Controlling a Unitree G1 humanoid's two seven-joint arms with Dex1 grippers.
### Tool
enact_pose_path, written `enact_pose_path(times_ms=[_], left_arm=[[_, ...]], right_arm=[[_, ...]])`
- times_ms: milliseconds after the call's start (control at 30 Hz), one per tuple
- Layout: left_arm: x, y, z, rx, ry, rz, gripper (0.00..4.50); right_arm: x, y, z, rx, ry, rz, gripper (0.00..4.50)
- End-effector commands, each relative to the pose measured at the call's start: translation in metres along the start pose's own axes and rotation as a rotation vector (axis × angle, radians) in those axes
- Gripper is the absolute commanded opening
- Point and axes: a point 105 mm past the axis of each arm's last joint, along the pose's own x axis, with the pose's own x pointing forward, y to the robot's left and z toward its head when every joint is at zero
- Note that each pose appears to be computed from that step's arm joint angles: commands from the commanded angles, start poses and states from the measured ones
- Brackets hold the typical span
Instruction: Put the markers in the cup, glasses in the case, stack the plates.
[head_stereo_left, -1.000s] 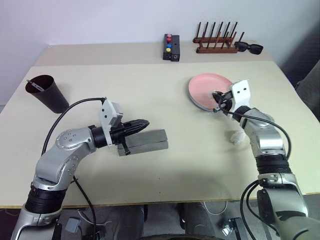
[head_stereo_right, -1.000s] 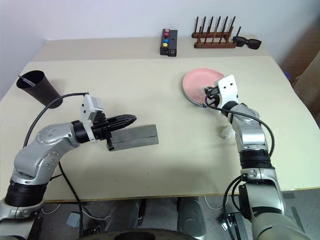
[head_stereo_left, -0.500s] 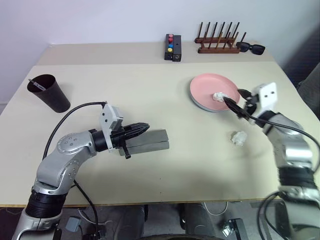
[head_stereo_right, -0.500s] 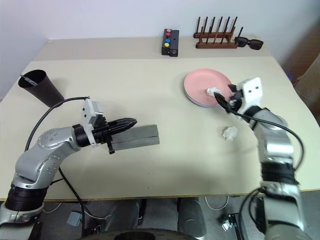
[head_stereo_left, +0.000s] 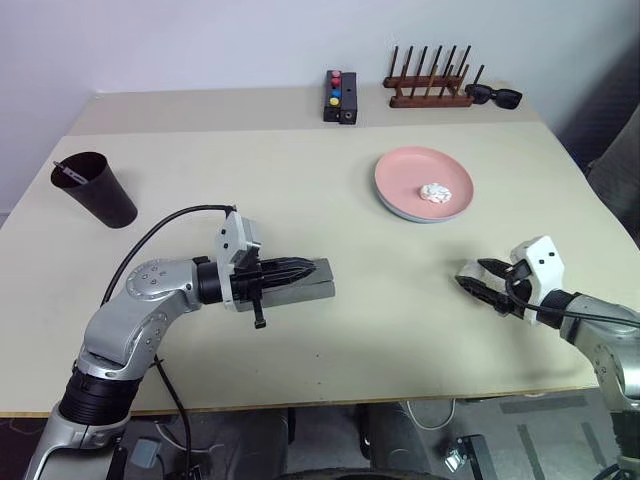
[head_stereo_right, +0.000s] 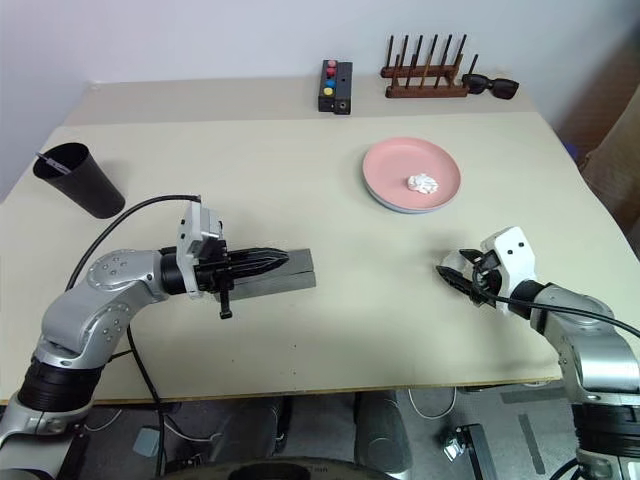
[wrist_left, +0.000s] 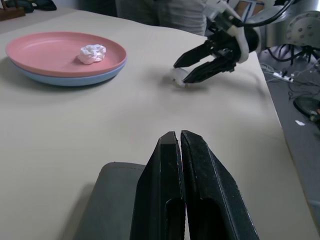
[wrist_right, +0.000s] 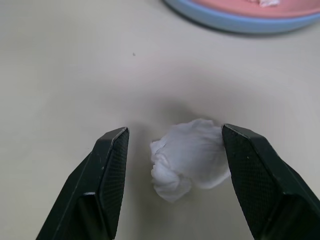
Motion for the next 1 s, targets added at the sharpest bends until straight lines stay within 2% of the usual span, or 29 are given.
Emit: enact_pose_path(times_ms=[33,167,200,400,533,700,867,967,1000], left_arm=[[-0.002,-0.001,0.008,0.031,-0.02,-0.007,0.06],[-0.004,-0.001,0.006,0.029,-0.021,0.007,0.06],[-0.005,0.001,0.005,0.03,-0.02,0.018,0.06],[-0.017,0.017,0.005,0.035,-0.044,0.126,0.06],[-0.025,0.027,0.014,0.046,-0.09,0.192,0.06],[-0.025,0.029,0.02,0.057,-0.103,0.217,0.06],[-0.027,0.026,0.02,0.058,-0.107,0.238,0.06],[-0.032,0.026,0.019,0.057,-0.108,0.263,0.06],[-0.034,0.026,0.019,0.057,-0.108,0.271,0.06]], right_arm=[[0.001,-0.004,0.005,-0.01,0.002,-0.025,2.14],[0.001,-0.006,0.006,-0.028,0.01,-0.026,0.05],[0.002,-0.007,0.012,-0.049,-0.009,-0.032,0.02],[0.015,-0.008,0.071,-0.137,-0.224,-0.066,0.02],[0.042,-0.021,0.105,-0.125,-0.341,-0.158,0.02],[0.079,-0.025,0.106,-0.109,-0.336,-0.176,0.02],[0.097,-0.031,0.096,-0.068,-0.32,-0.171,0.02],[0.094,-0.034,0.1,-0.075,-0.345,-0.162,0.83],[0.091,-0.035,0.103,-0.083,-0.359,-0.164,1.33]])
